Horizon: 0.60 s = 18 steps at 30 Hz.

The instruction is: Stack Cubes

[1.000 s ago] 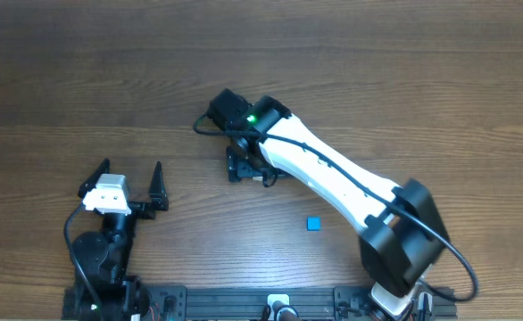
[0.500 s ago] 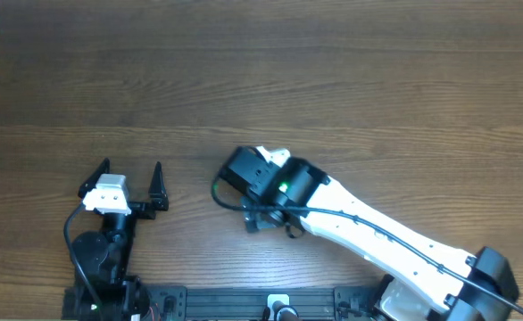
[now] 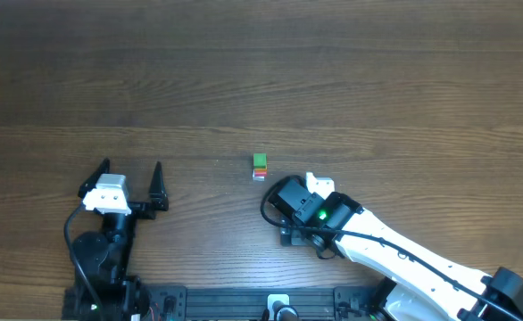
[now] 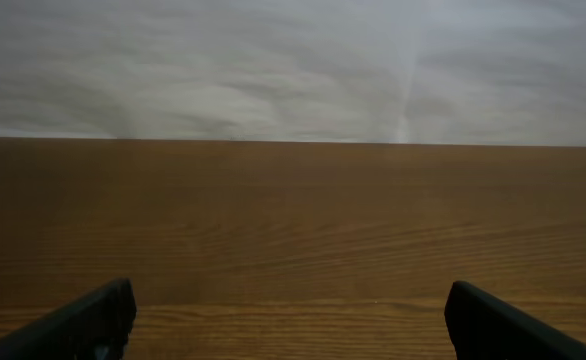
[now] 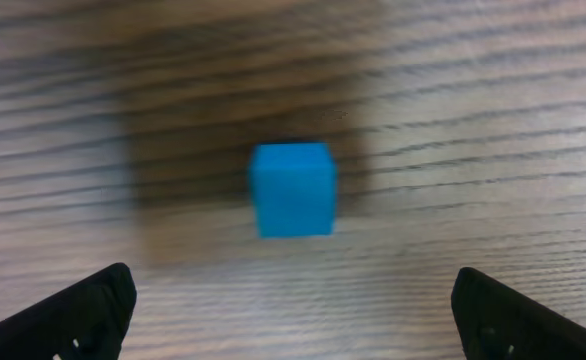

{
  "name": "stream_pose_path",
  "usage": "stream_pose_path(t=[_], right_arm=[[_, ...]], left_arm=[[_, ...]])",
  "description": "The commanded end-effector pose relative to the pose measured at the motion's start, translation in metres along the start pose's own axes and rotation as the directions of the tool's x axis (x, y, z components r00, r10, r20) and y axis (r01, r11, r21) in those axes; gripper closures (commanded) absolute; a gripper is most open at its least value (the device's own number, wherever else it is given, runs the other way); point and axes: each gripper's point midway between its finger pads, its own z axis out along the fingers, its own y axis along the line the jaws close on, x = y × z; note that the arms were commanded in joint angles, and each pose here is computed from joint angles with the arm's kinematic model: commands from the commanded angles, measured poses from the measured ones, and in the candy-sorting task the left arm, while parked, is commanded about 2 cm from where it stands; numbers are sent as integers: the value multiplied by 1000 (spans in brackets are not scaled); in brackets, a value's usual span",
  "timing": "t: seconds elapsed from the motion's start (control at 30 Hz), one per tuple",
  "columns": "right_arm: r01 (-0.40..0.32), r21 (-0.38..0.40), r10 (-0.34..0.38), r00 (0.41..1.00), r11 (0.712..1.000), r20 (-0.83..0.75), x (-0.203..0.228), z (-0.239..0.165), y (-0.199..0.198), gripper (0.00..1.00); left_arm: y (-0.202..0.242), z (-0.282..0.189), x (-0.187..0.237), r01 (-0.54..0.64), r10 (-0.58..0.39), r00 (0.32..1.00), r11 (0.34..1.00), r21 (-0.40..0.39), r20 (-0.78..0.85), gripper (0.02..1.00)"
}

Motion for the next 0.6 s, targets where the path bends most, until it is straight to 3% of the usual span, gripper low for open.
stream_pose_path(t=[0.03, 0.33, 0.6], right_arm=[[-51, 6, 51, 999, 999, -2, 2, 9, -9, 7], [-4, -43, 6, 999, 999, 41, -8, 12, 2, 7], [4, -37, -3, 1000, 999, 21, -17, 17, -10, 7]], left_arm=[[0, 0, 2, -14, 14, 1000, 1000, 5, -2, 18], [0, 0, 2, -14, 14, 1000, 1000, 5, -2, 18], [0, 0, 2, -14, 14, 1000, 1000, 5, -2, 18]])
